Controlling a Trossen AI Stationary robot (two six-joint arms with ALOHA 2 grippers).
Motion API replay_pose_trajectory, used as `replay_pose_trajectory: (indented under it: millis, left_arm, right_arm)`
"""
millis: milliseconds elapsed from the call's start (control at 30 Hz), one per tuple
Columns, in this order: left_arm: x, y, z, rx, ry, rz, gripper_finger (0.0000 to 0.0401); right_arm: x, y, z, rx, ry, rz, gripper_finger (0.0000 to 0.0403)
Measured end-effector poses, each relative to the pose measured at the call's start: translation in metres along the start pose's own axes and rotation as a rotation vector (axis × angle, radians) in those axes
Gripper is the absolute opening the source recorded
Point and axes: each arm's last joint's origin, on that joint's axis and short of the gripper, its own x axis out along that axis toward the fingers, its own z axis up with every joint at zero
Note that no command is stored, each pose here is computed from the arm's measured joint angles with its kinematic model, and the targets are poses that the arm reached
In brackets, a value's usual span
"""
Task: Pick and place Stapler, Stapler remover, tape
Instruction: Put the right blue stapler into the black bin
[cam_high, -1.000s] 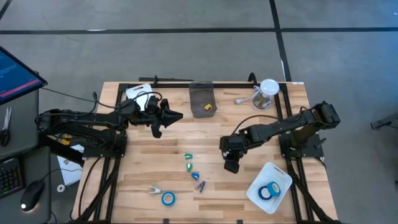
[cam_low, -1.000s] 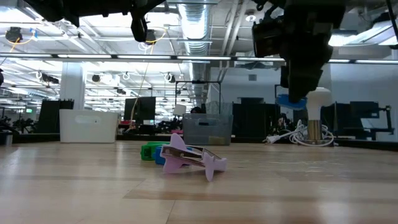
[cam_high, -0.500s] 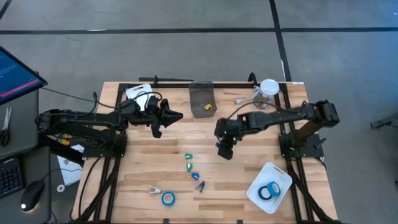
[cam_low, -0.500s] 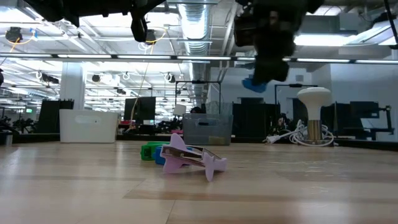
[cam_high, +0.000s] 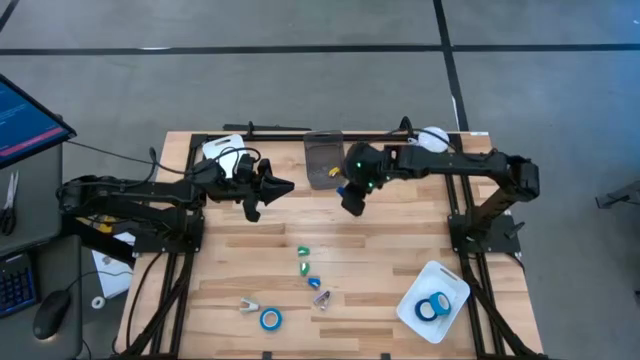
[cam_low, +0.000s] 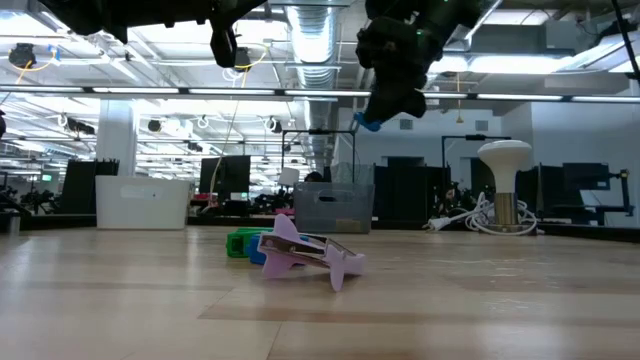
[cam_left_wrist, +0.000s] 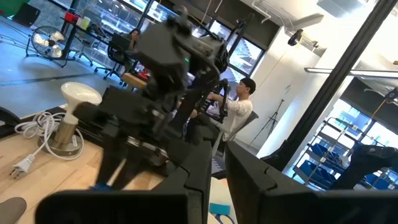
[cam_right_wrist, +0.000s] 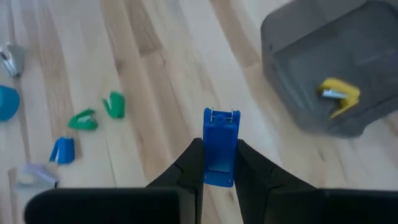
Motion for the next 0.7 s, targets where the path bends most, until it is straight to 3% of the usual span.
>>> replay_pose_trajectory:
  millis: [300, 700]
  left_arm:
    - [0.0, 0.0, 0.0, 0.0, 0.0, 0.001, 0.0039]
    - [0.0, 0.0, 0.0, -0.001, 0.001, 0.001, 0.0039]
  right_arm:
    - [0.014, -0.031, 0.033, -0.005, -0.052, 0.035, 0.0052]
    - [0.081, -0.076, 0.074, 0.016, 0.05, 0.041, 0.0052]
